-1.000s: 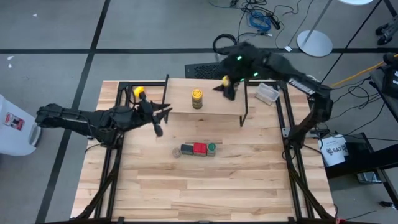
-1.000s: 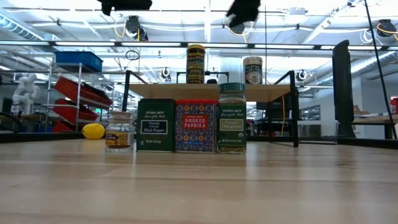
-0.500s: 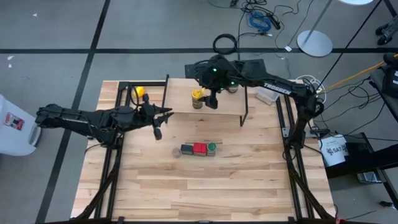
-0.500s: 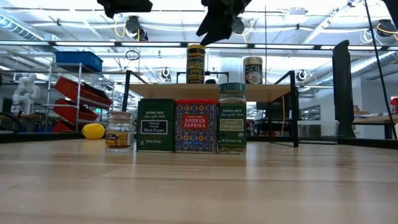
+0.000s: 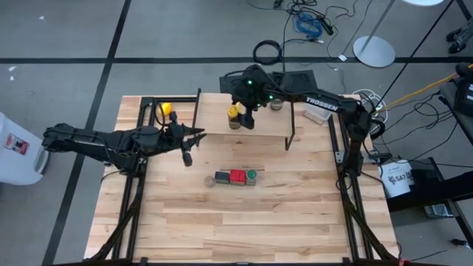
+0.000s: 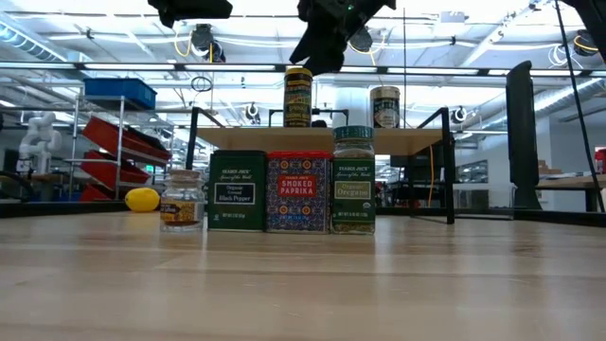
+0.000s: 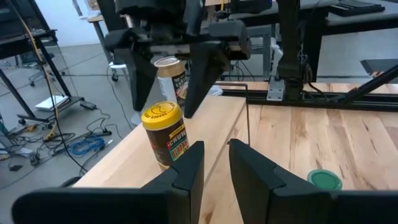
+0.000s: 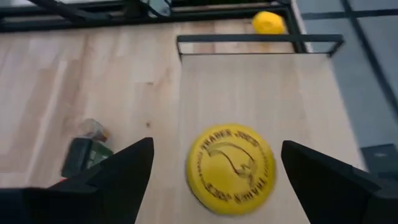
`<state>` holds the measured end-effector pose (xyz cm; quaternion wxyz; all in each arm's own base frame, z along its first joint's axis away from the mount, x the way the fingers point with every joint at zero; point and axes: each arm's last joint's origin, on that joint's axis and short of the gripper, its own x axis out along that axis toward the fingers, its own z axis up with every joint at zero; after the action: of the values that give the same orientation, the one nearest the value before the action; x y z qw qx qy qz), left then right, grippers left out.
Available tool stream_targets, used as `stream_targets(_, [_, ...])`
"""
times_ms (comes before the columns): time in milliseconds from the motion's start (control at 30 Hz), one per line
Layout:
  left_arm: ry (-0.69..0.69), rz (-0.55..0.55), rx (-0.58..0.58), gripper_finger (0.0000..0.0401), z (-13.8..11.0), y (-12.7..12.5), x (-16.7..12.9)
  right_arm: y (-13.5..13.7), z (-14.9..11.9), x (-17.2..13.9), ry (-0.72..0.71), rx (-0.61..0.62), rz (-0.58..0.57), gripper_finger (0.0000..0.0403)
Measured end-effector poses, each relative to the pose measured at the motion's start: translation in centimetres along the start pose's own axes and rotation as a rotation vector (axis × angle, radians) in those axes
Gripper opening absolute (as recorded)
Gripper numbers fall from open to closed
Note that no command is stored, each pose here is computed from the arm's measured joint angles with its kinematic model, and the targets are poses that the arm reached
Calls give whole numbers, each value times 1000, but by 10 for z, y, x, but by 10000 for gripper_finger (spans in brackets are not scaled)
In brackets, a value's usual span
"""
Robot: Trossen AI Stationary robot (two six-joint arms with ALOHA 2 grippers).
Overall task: Shelf spices
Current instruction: Remove the yellow seasoning bottle from the shelf
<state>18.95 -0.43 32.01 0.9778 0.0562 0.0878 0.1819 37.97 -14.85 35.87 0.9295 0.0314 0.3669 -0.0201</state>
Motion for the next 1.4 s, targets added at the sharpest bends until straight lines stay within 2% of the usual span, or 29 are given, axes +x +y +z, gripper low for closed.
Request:
stream_targets(133, [1,0,1,84,0,0,0,-4,-5,16,35,19,29,340])
stream_targets(300, [2,0,1,84,0,0,0,-5,-4,19,19,12,26,326])
stream_targets(433, [3,0,2,84,0,0,0,-4,-4,18,23,16,26,296])
stream_targets(667, [4,0,2,84,0,0,0,-3,-6,17,47,22,31,213])
stream_targets(867, [4,0,3,84,-1,0,0,3,-6,10,70,37,41,211])
stream_targets(1100, [10,-1,6,84,-1,0,0,36,7,-27,70,23,84,223])
stream_targets(1400, [50,-3,19,84,-5,0,0,110,4,-79,117,5,189,221])
